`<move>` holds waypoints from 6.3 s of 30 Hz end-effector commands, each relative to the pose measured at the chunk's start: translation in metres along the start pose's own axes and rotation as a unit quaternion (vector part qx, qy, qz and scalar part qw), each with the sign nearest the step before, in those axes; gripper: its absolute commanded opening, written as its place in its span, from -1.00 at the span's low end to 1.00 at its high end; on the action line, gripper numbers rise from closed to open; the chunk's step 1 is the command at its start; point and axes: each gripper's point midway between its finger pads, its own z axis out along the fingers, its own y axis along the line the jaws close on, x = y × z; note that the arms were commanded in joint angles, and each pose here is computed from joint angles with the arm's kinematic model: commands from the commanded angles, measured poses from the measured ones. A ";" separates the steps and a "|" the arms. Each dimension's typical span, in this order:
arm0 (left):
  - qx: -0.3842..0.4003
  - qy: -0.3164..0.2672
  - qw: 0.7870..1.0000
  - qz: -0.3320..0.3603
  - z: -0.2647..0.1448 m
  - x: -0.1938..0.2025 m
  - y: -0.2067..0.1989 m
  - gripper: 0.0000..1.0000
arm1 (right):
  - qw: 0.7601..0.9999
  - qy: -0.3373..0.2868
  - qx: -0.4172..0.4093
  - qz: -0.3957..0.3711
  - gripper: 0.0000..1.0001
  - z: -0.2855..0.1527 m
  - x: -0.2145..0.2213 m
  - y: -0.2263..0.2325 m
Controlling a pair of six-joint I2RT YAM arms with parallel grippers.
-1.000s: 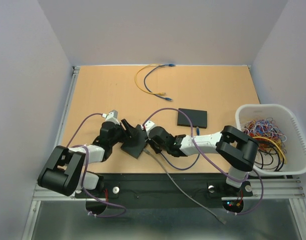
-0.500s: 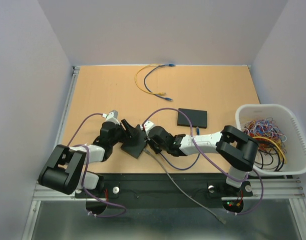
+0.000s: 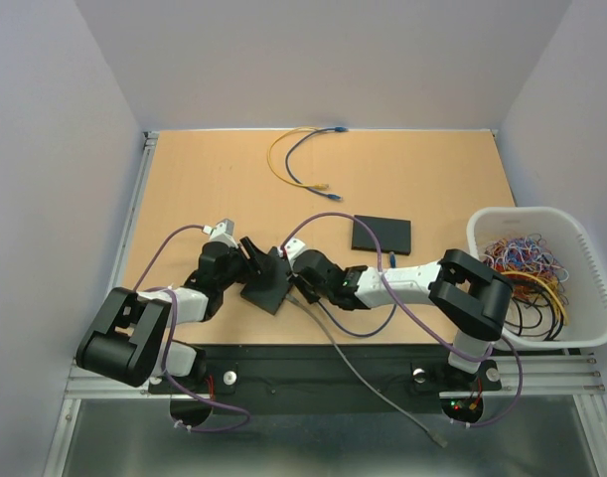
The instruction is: Insert the plug into the switch port
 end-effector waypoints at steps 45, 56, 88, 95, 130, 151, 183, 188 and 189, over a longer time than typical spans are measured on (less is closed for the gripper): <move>0.094 0.106 0.990 0.027 -0.008 0.084 -0.060 0.17 | 0.980 -0.181 -0.088 0.008 -0.99 -0.015 -0.109 0.031; 0.114 0.125 0.984 0.056 -0.004 0.104 -0.073 0.14 | 0.948 -0.222 -0.226 -0.033 -0.99 -0.044 -0.129 0.083; 0.084 0.169 0.975 0.119 0.014 0.116 -0.089 0.68 | 0.951 -0.214 -0.222 -0.012 -0.99 -0.050 -0.102 0.077; 0.044 0.153 0.981 0.109 0.022 0.080 -0.075 0.90 | 0.970 -0.177 -0.165 0.023 -0.99 -0.034 -0.065 0.055; -0.121 -0.193 0.966 0.125 -0.184 -0.170 -0.109 0.97 | 0.960 -0.190 -0.013 0.206 -0.99 0.128 -0.201 -0.004; -0.086 -0.184 0.966 0.162 -0.173 -0.153 -0.104 0.97 | 0.932 -0.262 0.165 0.189 1.00 0.079 -0.260 -0.176; -0.059 -0.153 0.970 0.177 -0.156 -0.140 -0.109 0.97 | 0.976 -0.137 0.110 0.128 -0.23 0.175 -0.163 -0.206; -0.059 -0.153 0.970 0.177 -0.157 -0.140 -0.109 0.97 | 0.976 -0.126 0.125 0.125 -0.98 0.171 -0.154 -0.209; -0.059 -0.152 0.971 0.177 -0.156 -0.139 -0.109 0.97 | 0.975 -0.132 0.128 0.125 -0.99 0.165 -0.160 -0.210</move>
